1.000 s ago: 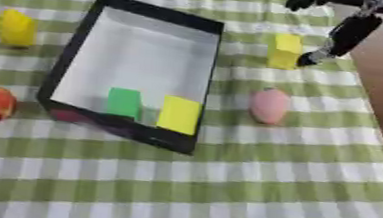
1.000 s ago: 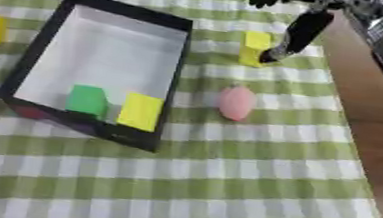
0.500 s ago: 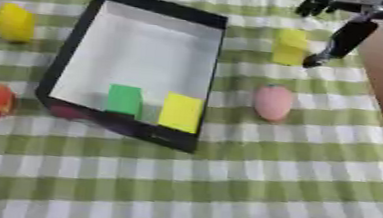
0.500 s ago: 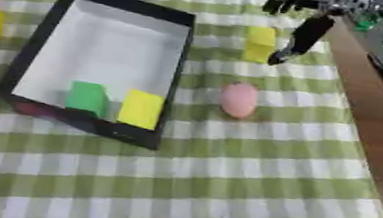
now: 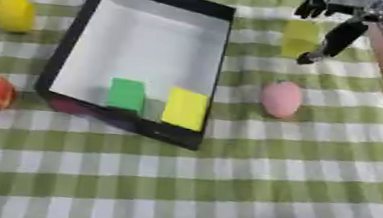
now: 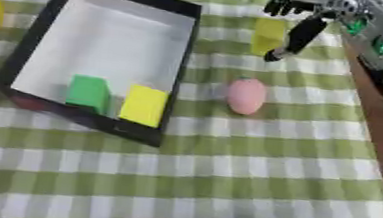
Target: Pick up objects on the table and place them in the box.
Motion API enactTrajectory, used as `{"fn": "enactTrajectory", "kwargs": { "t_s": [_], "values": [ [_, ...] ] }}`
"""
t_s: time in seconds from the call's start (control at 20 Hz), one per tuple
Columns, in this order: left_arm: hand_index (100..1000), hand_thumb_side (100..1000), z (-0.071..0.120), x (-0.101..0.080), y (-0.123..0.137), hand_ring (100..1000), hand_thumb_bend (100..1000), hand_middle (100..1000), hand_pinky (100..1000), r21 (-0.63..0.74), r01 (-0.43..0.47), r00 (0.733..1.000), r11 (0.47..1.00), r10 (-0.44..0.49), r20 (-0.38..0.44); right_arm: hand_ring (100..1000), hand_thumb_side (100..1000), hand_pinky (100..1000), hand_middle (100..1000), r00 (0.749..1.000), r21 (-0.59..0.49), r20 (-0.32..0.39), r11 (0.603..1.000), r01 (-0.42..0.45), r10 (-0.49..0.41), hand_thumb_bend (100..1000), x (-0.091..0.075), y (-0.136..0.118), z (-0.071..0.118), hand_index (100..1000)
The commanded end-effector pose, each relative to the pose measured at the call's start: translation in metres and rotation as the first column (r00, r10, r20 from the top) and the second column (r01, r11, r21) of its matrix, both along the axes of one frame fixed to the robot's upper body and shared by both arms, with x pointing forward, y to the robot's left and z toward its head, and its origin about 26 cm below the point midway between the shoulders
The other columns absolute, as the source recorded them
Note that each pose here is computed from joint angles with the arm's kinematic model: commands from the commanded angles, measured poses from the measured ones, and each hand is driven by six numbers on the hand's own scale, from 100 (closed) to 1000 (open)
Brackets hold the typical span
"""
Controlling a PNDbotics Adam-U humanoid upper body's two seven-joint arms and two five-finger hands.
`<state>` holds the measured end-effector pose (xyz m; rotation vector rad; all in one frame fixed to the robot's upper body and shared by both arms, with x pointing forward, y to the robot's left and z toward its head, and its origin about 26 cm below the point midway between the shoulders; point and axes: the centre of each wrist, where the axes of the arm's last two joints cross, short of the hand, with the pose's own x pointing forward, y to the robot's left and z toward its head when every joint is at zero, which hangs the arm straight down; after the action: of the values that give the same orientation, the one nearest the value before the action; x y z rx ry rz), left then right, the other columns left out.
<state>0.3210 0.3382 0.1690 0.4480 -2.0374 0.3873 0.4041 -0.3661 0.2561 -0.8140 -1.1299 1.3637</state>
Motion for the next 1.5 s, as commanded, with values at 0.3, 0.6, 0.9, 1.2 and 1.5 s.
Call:
{"fn": "enactTrajectory", "kwargs": {
  "t_s": [0.3,0.6,0.9,1.2,1.5],
  "values": [
    [890,657,0.009,-0.001,0.001,736,811,737,765,0.014,-0.001,1.0,1.0,0.001,0.024,797,120,867,611,0.996,0.002,0.056,0.998,0.063,-0.063,520,0.003,-0.007,0.011,743],
    [884,656,0.009,-0.001,0.001,736,813,735,765,0.014,-0.002,1.0,1.0,0.002,0.025,675,100,821,411,0.992,0.025,0.103,0.997,0.076,-0.079,341,0.004,-0.002,0.014,526],
    [883,654,0.009,-0.001,0.002,736,813,734,766,0.017,-0.005,1.0,1.0,0.005,0.025,644,100,809,353,0.986,0.07,0.154,0.996,0.051,-0.061,319,-0.002,0.009,0.027,475],
    [882,654,0.008,-0.003,0.005,735,815,734,766,0.025,-0.018,1.0,1.0,0.017,0.021,636,100,805,350,0.963,0.092,0.264,0.992,-0.088,0.061,331,-0.033,0.04,0.074,474],
    [882,653,0.008,-0.003,0.007,736,816,735,766,0.038,-0.022,1.0,0.999,0.021,0.016,628,100,799,358,0.873,0.02,0.384,0.942,-0.335,0.302,342,-0.091,0.103,0.119,488]
  ]
}}
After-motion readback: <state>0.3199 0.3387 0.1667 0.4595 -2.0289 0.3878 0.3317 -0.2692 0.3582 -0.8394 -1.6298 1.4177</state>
